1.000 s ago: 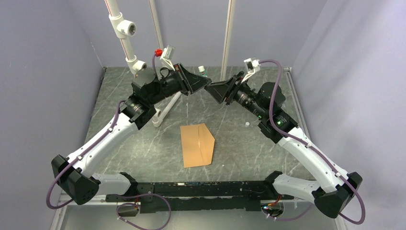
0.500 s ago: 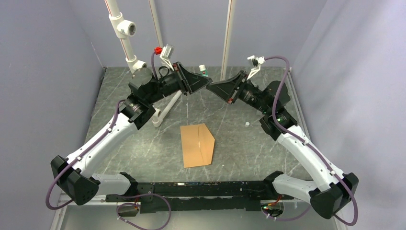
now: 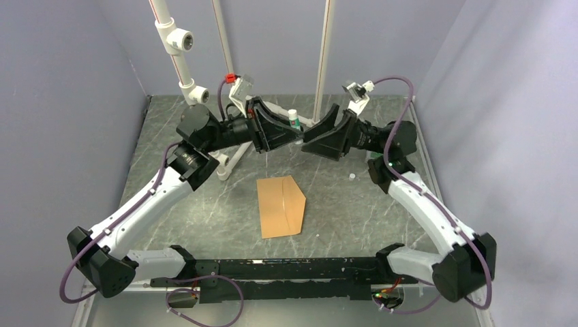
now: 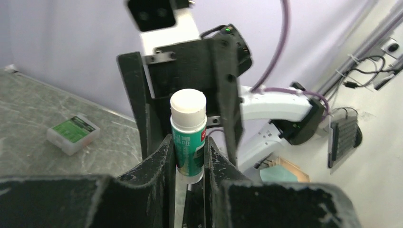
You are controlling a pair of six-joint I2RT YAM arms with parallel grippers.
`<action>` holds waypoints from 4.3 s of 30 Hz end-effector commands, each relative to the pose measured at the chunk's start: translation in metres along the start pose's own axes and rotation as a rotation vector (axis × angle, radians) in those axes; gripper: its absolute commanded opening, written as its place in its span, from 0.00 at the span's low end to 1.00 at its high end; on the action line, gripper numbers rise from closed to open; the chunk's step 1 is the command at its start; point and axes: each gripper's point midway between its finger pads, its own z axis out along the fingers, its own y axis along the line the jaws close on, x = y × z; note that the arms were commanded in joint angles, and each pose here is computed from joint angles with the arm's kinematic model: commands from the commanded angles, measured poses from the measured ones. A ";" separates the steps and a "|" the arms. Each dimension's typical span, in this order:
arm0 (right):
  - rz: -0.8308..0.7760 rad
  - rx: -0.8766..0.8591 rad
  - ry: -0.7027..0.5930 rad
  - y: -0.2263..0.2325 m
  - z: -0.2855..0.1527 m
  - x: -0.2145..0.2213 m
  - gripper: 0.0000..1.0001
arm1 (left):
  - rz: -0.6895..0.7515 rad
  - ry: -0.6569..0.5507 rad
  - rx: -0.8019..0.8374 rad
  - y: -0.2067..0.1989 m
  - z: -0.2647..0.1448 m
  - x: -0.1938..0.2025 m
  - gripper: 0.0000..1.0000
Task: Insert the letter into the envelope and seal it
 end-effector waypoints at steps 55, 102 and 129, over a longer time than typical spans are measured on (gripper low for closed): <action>-0.392 0.017 0.064 0.075 0.011 0.006 0.00 | 0.127 -0.044 0.152 -0.022 0.002 -0.021 0.02; -0.509 0.711 -0.165 -0.032 0.008 -0.052 0.52 | -0.140 -0.175 -0.178 0.045 0.007 -0.024 0.02; -0.431 0.122 0.100 0.065 0.035 0.016 0.03 | 0.147 0.024 0.317 -0.049 -0.008 -0.003 0.03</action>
